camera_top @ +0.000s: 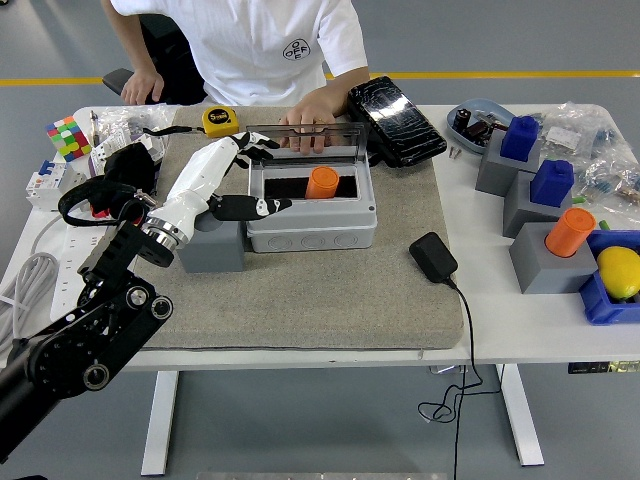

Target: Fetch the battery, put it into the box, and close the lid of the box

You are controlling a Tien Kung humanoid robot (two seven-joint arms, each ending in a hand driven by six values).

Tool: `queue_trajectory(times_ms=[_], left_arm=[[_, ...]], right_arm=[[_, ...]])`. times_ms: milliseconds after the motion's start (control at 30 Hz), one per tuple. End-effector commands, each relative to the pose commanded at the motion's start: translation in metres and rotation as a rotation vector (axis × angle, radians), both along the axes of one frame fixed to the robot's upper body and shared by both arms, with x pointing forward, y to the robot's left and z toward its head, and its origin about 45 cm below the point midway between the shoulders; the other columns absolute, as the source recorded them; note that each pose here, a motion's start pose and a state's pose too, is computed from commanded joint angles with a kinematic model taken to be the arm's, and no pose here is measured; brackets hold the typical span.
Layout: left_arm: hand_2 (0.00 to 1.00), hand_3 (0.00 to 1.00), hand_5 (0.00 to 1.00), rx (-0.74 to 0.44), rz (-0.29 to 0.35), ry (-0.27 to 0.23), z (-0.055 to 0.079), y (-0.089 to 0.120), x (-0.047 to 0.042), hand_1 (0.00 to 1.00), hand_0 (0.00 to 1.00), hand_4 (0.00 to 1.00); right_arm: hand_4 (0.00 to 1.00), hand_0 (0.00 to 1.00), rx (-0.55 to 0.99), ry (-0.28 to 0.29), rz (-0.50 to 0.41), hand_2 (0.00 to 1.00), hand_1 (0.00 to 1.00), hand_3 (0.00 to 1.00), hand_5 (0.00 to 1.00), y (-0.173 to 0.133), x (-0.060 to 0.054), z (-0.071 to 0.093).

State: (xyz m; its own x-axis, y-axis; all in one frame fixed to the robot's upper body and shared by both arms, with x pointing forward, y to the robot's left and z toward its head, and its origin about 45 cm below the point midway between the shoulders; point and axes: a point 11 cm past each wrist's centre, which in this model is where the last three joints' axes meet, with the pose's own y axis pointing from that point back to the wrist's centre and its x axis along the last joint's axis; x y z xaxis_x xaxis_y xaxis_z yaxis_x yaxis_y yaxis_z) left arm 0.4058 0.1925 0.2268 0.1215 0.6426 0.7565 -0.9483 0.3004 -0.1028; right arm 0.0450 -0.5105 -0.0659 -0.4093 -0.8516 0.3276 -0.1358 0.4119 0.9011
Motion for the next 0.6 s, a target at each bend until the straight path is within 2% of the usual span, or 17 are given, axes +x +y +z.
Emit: queue_trajectory(times_ms=[100, 133, 333, 433, 600], left_arm=[[0.662, 0.707, 0.257, -0.002, -0.004, -0.018, 0.014, -0.010, 0.0118, 0.672, 0.569, 0.998], [0.727, 0.745, 0.333, -0.001, -0.006, -0.026, 0.019, -0.013, 0.0155, 0.753, 0.710, 0.998], [0.735, 0.748, 0.338, 0.008, -0.024, -0.064, 0.038, -0.031, 0.0345, 0.765, 0.727, 0.998], [0.735, 0.748, 0.338, 0.028, -0.023, -0.062, 0.040, -0.037, 0.0440, 0.765, 0.727, 0.998], [0.743, 0.753, 0.346, 0.082, -0.017, -0.032, 0.035, -0.045, 0.0574, 0.775, 0.740, 0.998]], right_arm=[[0.910, 0.544, 0.000, -0.001, 0.001, 0.583, 0.599, 0.542, 0.470, 0.000, 0.001, 0.000], [0.910, 0.544, -0.001, -0.002, 0.001, 0.583, 0.599, 0.542, 0.470, 0.000, 0.001, 0.000], [0.910, 0.544, -0.001, -0.002, -0.001, 0.584, 0.599, 0.542, 0.470, 0.000, 0.002, 0.000], [0.910, 0.544, 0.000, -0.003, -0.002, 0.584, 0.599, 0.542, 0.470, 0.000, 0.002, 0.000], [0.911, 0.544, 0.000, -0.004, -0.001, 0.584, 0.599, 0.541, 0.470, 0.000, 0.003, 0.000]])
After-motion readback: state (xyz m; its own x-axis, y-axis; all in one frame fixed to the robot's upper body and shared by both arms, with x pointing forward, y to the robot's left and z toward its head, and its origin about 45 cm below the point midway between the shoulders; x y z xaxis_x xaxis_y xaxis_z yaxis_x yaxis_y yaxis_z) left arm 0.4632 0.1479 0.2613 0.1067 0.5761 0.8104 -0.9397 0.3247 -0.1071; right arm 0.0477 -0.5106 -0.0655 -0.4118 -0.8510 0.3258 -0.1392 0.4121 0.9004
